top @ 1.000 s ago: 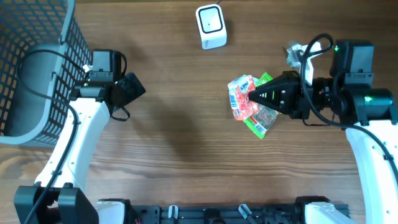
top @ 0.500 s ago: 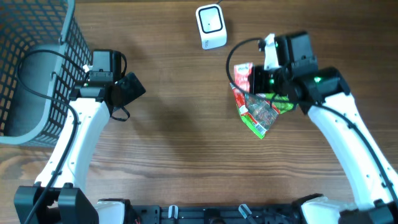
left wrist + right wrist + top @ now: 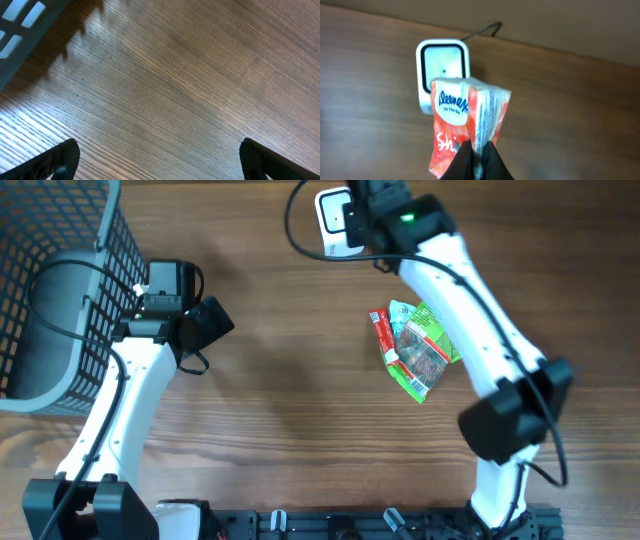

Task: Scan the item barcode
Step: 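Hold the tissue pack over the white scanner with the right gripper, then place the tissue pack beside the red tube and open the right gripper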

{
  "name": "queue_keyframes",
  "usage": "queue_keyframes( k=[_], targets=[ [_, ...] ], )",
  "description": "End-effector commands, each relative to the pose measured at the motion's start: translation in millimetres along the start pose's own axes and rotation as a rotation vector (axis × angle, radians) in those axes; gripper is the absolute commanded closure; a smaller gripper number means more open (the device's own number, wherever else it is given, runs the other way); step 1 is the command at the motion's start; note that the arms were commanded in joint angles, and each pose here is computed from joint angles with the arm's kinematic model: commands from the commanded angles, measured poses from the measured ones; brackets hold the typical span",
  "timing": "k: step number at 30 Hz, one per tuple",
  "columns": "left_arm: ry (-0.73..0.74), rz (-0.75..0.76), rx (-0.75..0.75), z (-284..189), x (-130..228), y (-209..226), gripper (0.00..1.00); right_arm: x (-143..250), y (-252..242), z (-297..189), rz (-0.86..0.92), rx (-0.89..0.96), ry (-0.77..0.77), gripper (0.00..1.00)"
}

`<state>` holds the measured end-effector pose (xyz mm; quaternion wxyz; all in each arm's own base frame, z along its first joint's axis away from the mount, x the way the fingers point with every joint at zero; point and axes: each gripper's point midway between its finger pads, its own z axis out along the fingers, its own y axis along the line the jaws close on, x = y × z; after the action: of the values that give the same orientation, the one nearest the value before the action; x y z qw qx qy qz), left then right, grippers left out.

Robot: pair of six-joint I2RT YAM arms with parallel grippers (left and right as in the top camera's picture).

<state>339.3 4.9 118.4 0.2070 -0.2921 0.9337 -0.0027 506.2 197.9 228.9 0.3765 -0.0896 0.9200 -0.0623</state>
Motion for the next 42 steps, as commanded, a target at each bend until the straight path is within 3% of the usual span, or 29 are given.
queue_keyframes(
  k=[1, 7, 11, 15, 18, 22, 25, 29, 33, 36, 37, 38, 40, 42],
  targets=[
    [-0.02, -0.002, 0.002, -3.7, -5.6, -1.2, 0.0, 3.4, -1.6, 47.8, -0.123, 0.162, -0.015, 0.96],
    [-0.02, -0.002, 0.002, -3.7, -5.6, -1.2, 0.0, 8.6, 19.9, 119.9, -0.329, 0.219, -0.066, 0.96],
    [-0.02, -0.002, 0.002, -3.7, -5.6, -1.2, 0.0, 2.6, 28.9, 136.7, -0.358, 0.219, -0.12, 0.96],
    [-0.02, -0.002, 0.002, -3.7, -5.6, -1.2, 0.0, 26.5, 34.7, 161.0, -0.381, 0.218, -0.071, 0.96],
    [-0.02, -0.002, 0.002, -3.7, -5.6, -1.2, 0.0, 4.1, 26.9, 141.8, -0.257, 0.217, -0.131, 0.96],
    [-0.02, -0.002, 0.002, -3.7, -5.6, -1.2, 0.0, -40.3, 6.0, 58.5, -0.157, 0.164, -0.197, 0.96],
    [-0.02, -0.002, 0.002, -3.7, -5.6, -1.2, 0.0, -3.5, 0.1, 10.5, -0.086, 0.043, -0.015, 0.96],
    [-0.02, -0.002, 0.002, -3.7, -5.7, -1.3, 0.0, 115.0, -9.8, -15.6, -0.015, -0.075, 0.496, 0.96],
    [-0.02, -0.002, 0.002, -3.7, -5.7, -1.3, 0.0, 186.4, -12.9, -5.6, -0.064, -0.056, 0.71, 0.95],
    [-0.02, -0.002, 0.002, -3.7, -5.6, -1.2, 0.0, 208.7, -17.0, -1.1, -0.076, -0.039, 0.765, 0.85],
    [-0.02, -0.002, 0.002, -3.7, -5.6, -1.2, 0.0, 212.8, -18.0, -0.9, -0.083, -0.034, 0.776, 0.68],
    [-0.02, -0.002, 0.002, -3.7, -5.7, -1.3, 0.0, 213.2, -21.8, -1.4, -0.092, -0.015, 0.778, 0.42],
    [-0.02, -0.002, 0.002, -3.7, -5.6, -1.2, 0.0, 215.3, -27.2, -6.1, -0.106, 0.007, 0.792, 0.33],
    [-0.02, -0.002, 0.002, -3.7, -5.7, -1.3, 0.0, 211.4, -31.7, -16.3, -0.103, 0.009, 0.786, 0.32]
  ],
)
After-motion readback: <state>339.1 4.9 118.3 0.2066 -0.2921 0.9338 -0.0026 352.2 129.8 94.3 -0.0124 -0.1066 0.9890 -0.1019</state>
